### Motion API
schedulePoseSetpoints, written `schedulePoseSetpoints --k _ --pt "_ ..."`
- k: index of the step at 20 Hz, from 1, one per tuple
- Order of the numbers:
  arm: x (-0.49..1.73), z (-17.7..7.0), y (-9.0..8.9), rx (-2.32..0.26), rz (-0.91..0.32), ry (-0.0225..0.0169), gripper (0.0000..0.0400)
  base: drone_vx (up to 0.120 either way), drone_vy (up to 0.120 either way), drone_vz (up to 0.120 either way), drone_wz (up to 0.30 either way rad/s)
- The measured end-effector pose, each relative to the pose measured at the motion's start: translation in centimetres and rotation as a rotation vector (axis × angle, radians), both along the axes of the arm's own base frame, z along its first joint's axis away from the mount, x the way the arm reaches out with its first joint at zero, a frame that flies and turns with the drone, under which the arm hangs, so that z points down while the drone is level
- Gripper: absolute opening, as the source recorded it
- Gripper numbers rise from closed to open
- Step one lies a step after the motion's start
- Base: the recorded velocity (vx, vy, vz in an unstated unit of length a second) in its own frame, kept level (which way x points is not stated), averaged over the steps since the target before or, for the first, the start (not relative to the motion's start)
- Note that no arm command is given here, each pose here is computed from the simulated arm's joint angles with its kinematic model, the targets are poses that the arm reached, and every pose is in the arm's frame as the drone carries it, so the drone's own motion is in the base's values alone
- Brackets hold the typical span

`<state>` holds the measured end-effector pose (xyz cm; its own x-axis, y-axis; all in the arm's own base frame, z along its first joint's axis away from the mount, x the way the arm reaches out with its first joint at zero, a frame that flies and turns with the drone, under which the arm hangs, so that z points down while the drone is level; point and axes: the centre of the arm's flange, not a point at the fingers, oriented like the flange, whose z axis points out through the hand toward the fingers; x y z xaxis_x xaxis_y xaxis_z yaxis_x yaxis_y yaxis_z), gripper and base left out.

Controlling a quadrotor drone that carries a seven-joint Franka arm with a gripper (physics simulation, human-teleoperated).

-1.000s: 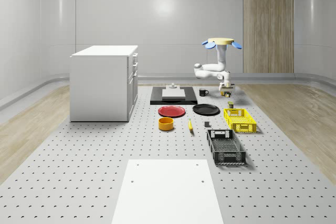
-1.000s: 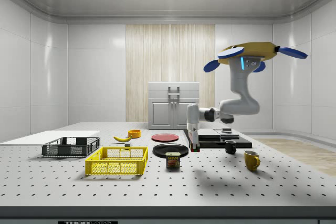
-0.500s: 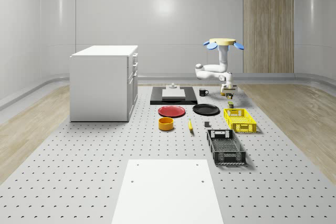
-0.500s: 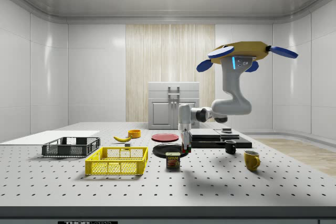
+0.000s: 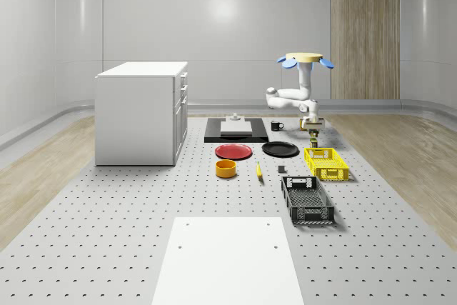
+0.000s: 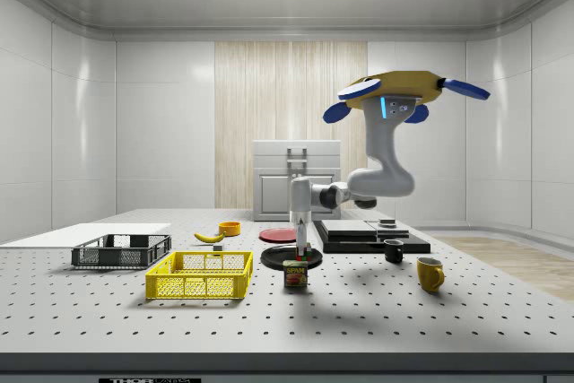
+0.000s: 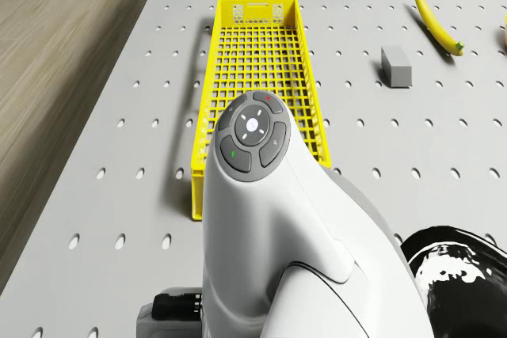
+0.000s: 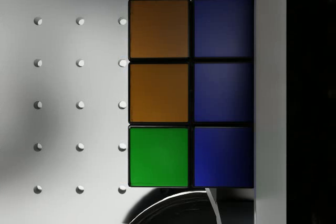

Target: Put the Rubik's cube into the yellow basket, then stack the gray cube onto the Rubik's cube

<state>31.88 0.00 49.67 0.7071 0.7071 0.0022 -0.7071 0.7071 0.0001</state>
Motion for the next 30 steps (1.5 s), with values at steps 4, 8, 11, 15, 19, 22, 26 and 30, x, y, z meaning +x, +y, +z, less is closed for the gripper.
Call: schedulePoseSetpoints --k 4,8,11,15,19,22,26,30 --pt "0.0 0.0 0.0 0.0 0.0 0.0 0.0325 0.12 0.0 0.0 0.0" --pt "0.0 0.0 0.0 0.0 0.0 0.0 0.0325 0.12 0.0 0.0 0.0" --pt "0.0 0.0 0.0 0.0 0.0 0.0 0.0325 0.12 0.0 0.0 0.0" --pt "0.0 0.0 0.0 0.0 0.0 0.0 0.0325 0.12 0.0 0.0 0.0" --pt "0.0 0.0 0.0 0.0 0.0 0.0 0.0325 0.12 0.0 0.0 0.0" --pt "0.0 0.0 0.0 0.0 0.0 0.0 0.0325 0.12 0.0 0.0 0.0" --pt "0.0 0.0 0.0 0.0 0.0 0.0 0.0325 0.12 0.0 0.0 0.0" --pt "0.0 0.0 0.0 0.0 0.0 0.0 0.0325 0.12 0.0 0.0 0.0"
